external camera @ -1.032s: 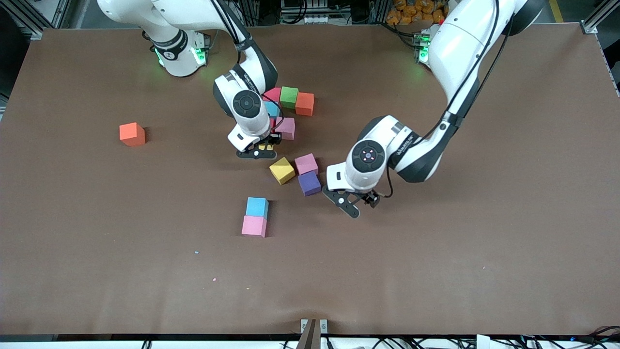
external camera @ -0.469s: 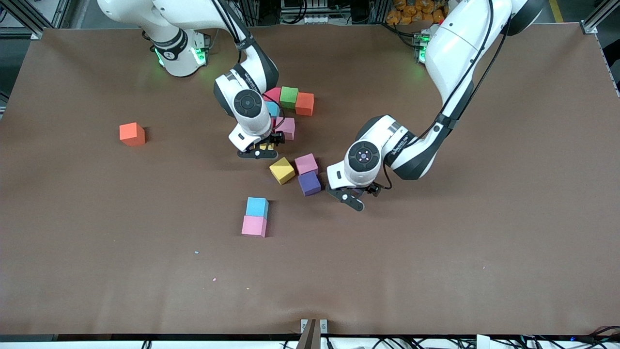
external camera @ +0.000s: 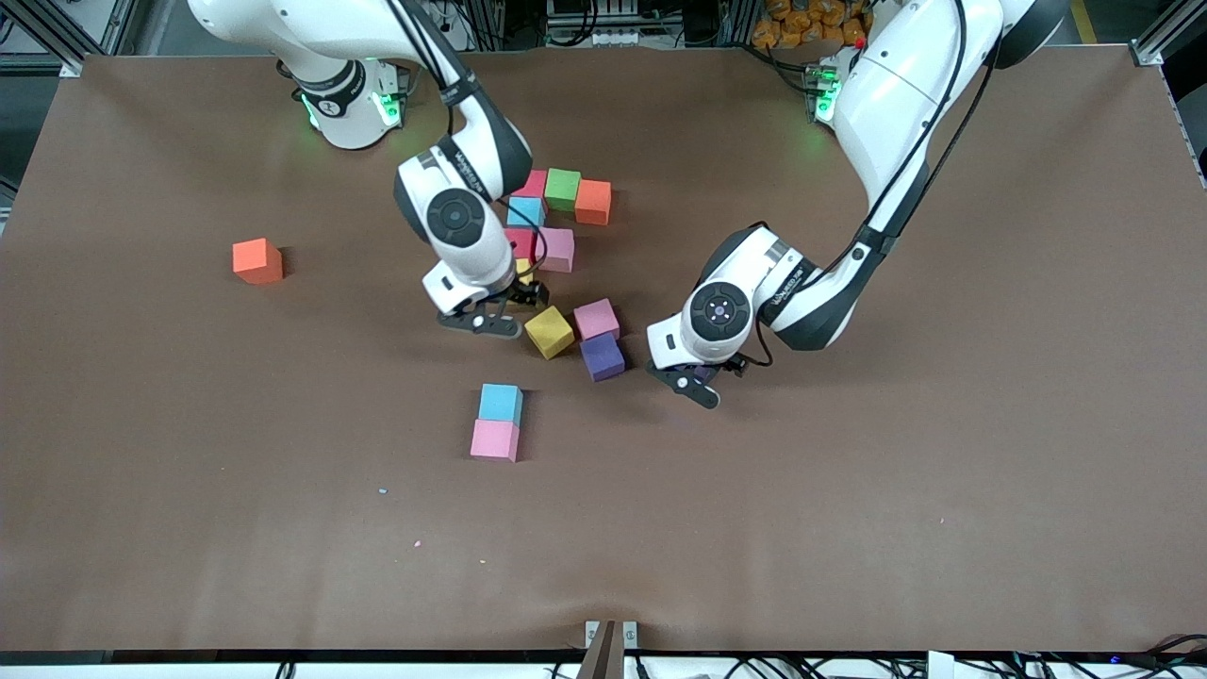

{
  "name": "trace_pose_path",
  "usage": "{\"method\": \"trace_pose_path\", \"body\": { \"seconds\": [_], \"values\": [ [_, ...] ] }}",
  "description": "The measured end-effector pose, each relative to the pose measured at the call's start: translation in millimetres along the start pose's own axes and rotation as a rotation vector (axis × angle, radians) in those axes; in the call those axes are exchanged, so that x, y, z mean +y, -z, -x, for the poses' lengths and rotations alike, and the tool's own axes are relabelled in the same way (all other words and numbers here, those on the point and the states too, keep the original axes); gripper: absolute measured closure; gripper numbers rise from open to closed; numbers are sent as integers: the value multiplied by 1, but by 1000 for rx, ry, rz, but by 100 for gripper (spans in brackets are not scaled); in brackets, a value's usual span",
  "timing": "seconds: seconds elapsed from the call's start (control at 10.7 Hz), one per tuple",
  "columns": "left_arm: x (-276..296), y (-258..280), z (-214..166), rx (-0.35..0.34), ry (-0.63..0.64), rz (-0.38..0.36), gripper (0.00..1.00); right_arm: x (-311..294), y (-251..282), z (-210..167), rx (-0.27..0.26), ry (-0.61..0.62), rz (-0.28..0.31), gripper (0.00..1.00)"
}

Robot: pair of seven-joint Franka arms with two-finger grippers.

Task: Arrange 11 blocks into digit 3

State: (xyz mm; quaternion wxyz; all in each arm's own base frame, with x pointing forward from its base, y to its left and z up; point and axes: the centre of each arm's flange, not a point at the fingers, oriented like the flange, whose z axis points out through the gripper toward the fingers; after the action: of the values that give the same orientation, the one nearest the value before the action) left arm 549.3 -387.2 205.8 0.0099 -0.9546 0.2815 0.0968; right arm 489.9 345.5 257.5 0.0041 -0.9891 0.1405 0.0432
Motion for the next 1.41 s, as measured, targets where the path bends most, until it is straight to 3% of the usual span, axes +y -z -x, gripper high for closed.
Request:
{"method": "trace_pose_path", "body": {
  "seconds": [0.19,0.28,0.47,0.66,0.94,1.41],
  "values": [
    [2,-4,2,-1,-3,1,3,0,11,-12,12,-172,-22,0],
    [2,-6,2,1,-4,2,11,-1,13,-15,7,-249,-34,0],
    [3,-5,2,9,-9,4,38,-14,15,-16,-3,-400,-57,0],
    [10,-3,1,22,-37,8,40,-40,5,-9,-2,-495,-56,0],
    [28,9,-1,52,-150,40,40,-61,-23,3,-7,-526,-26,0],
    [30,29,-1,80,-192,76,40,-63,-42,1,-9,-540,-5,0]
  ]
}}
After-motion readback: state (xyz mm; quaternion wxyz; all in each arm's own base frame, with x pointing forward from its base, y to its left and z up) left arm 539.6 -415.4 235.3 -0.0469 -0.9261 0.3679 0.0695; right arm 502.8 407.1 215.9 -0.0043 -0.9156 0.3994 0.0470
